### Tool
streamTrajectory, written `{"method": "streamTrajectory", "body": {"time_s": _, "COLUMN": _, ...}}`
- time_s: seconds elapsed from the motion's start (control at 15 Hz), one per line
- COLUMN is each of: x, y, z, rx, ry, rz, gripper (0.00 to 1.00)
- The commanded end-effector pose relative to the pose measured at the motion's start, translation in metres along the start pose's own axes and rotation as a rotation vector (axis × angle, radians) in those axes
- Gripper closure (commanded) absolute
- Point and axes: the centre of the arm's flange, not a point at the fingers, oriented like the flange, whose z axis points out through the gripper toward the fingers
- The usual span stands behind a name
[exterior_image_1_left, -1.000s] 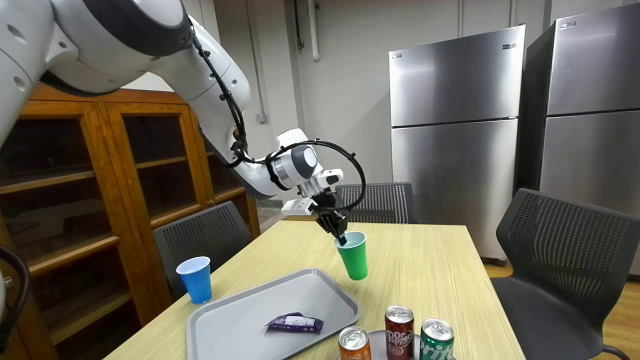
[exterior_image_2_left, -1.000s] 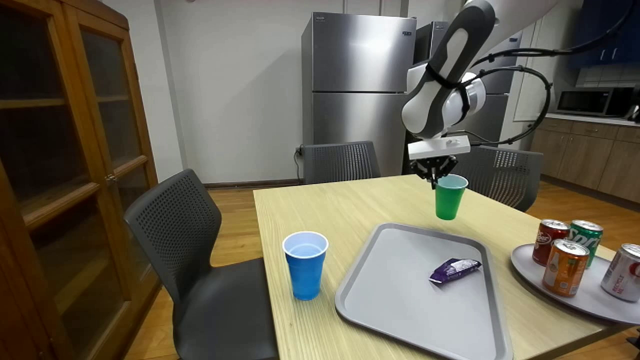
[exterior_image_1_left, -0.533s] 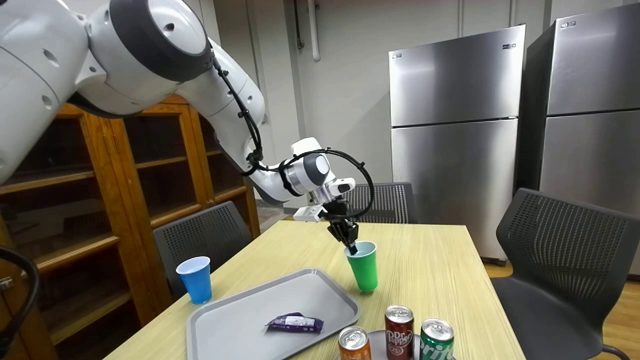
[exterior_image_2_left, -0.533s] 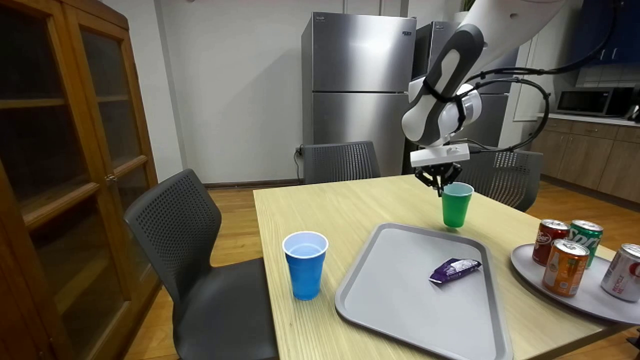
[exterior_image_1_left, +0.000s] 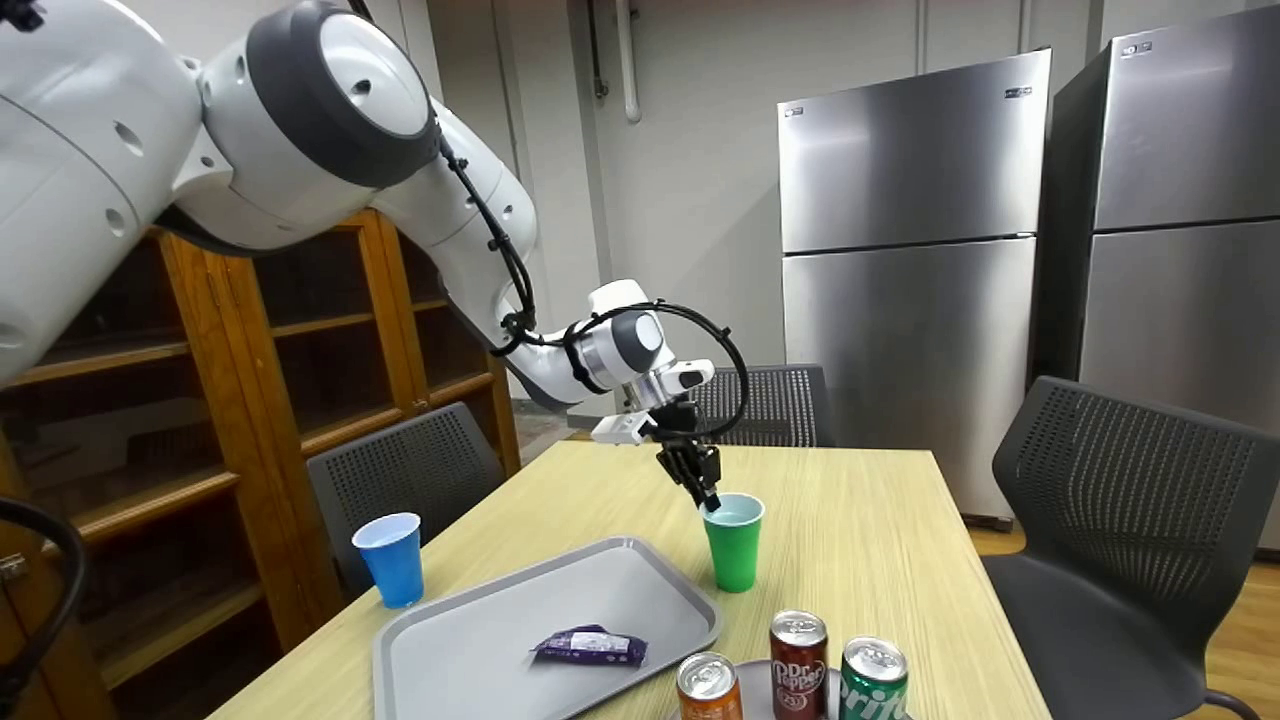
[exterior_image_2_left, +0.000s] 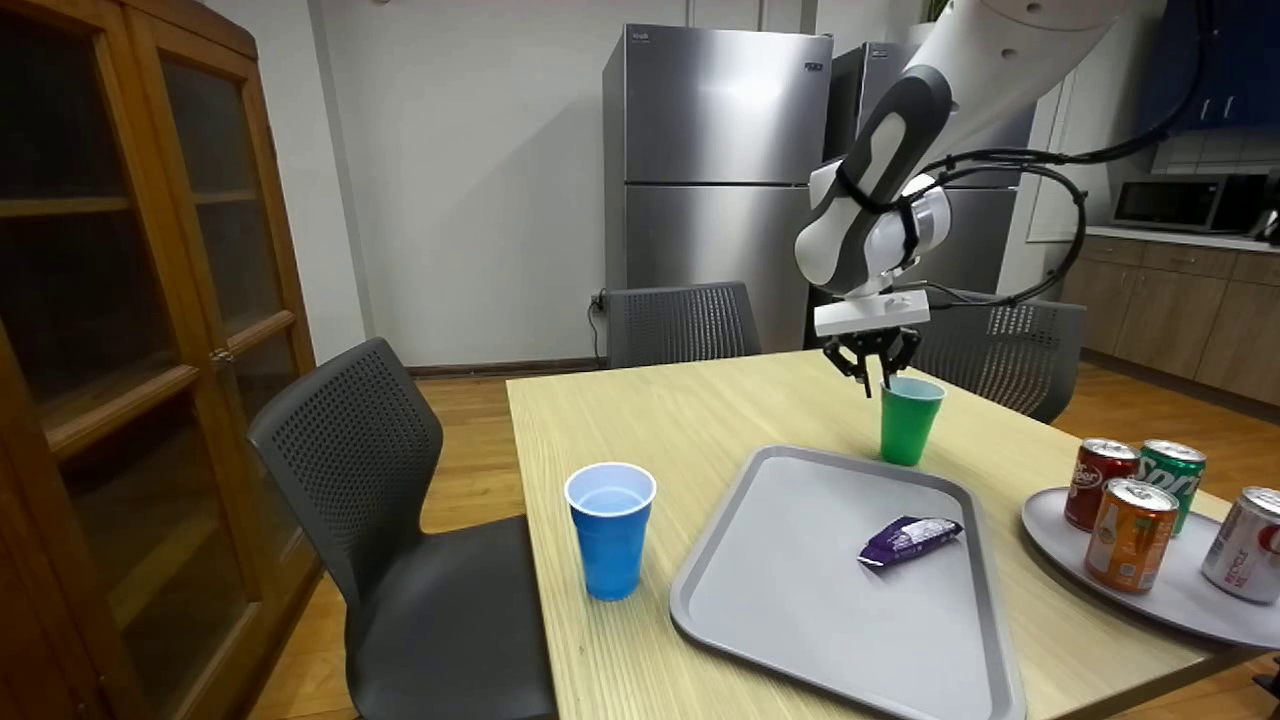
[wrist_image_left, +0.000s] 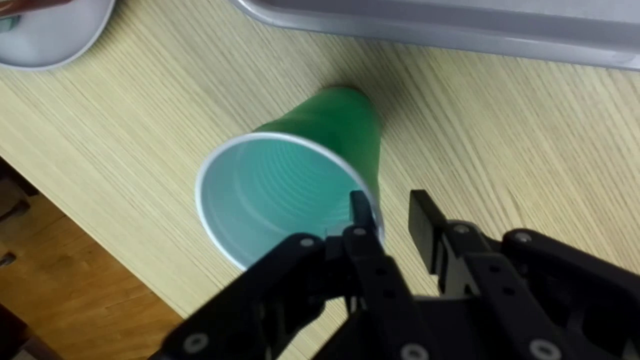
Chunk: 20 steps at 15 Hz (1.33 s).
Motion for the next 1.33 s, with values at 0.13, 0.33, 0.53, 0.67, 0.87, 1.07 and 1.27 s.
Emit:
{"method": "streamTrajectory", "body": {"time_s": 0.13, "x": -0.009, "y": -0.009, "z": -0.037, "rx": 0.050, "ry": 0.040, "rz": -0.033, "gripper": 0.26}}
{"method": "streamTrajectory", "body": {"time_s": 0.33, "x": -0.027, "y": -0.019, "z": -0.055, "rx": 0.077, "ry": 0.059, "rz": -0.079, "gripper": 0.05}}
{"method": "streamTrajectory", "body": {"time_s": 0.53, "x": -0.049, "y": -0.031, "z": -0.062, "rx": 0.078, "ry": 0.045, "rz": -0.116, "gripper": 0.00}}
{"method": "streamTrajectory", "body": {"time_s": 0.67, "x": -0.065, "y": -0.037, "z": -0.061, "rx": 0.059, "ry": 0.026, "rz": -0.108, "gripper": 0.00}}
{"method": "streamTrajectory", "body": {"time_s": 0.87, "x": -0.086, "y": -0.043, "z": -0.057, "rx": 0.045, "ry": 0.004, "rz": -0.086, "gripper": 0.00}}
{"method": "streamTrajectory", "body": {"time_s": 1.07, "x": -0.110, "y": -0.044, "z": -0.050, "rx": 0.030, "ry": -0.029, "rz": -0.011, "gripper": 0.00}}
{"method": "streamTrajectory", "body": {"time_s": 1.27, "x": -0.131, "y": -0.042, "z": -0.041, "rx": 0.021, "ry": -0.069, "rz": 0.070, "gripper": 0.00}}
